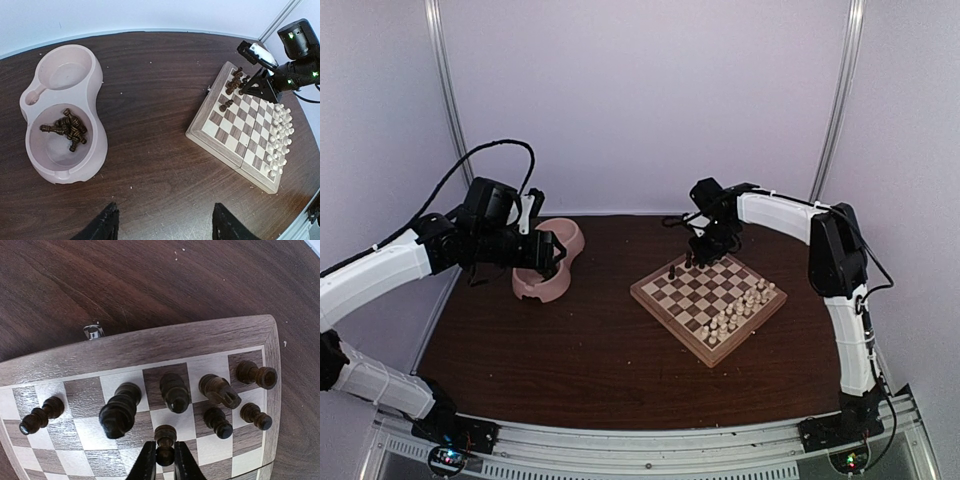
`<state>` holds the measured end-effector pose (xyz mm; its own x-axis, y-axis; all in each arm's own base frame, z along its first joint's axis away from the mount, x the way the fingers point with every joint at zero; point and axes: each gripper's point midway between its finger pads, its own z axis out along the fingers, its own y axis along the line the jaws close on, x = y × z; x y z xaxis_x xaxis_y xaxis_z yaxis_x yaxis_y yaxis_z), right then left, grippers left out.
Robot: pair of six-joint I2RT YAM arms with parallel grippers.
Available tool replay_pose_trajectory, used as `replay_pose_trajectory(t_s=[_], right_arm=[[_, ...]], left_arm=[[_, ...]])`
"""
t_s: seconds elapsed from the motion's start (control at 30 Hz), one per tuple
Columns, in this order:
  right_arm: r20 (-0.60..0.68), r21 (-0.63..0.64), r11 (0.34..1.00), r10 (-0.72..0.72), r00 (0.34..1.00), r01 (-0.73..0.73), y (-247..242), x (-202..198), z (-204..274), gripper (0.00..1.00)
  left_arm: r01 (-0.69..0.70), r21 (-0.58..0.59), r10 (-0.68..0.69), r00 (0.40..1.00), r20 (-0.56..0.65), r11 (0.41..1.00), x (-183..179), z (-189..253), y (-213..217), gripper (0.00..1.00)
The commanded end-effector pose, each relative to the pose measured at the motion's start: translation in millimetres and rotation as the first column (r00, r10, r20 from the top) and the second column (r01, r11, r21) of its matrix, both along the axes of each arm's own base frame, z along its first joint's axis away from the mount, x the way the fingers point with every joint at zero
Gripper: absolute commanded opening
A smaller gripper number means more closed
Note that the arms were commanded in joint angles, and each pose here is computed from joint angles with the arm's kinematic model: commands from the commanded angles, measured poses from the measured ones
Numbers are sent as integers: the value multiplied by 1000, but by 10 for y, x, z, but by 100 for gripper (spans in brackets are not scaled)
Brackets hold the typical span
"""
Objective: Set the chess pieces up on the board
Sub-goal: Place the pawn at f7.
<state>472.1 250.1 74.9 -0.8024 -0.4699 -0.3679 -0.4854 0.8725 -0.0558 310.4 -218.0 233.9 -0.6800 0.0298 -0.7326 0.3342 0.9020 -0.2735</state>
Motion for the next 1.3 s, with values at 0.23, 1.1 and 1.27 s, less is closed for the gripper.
replay_pose_trajectory(t_s=[0.23,1.1,1.27], right_arm=[[31,-33,999,-4,1000,5,-39,142,-1,17],[138,95,994,48,989,-61,-41,-416,818,36],[175,160,983,65,982,-94,-16,-665,981,36]], left_arm=[[-5,9,5,999,39,1000,70,112,9,64],[-233,185,265,948,-176,955,654,-556,706,42],[-281,72,289,910,-297,957,925,-851,706,30]])
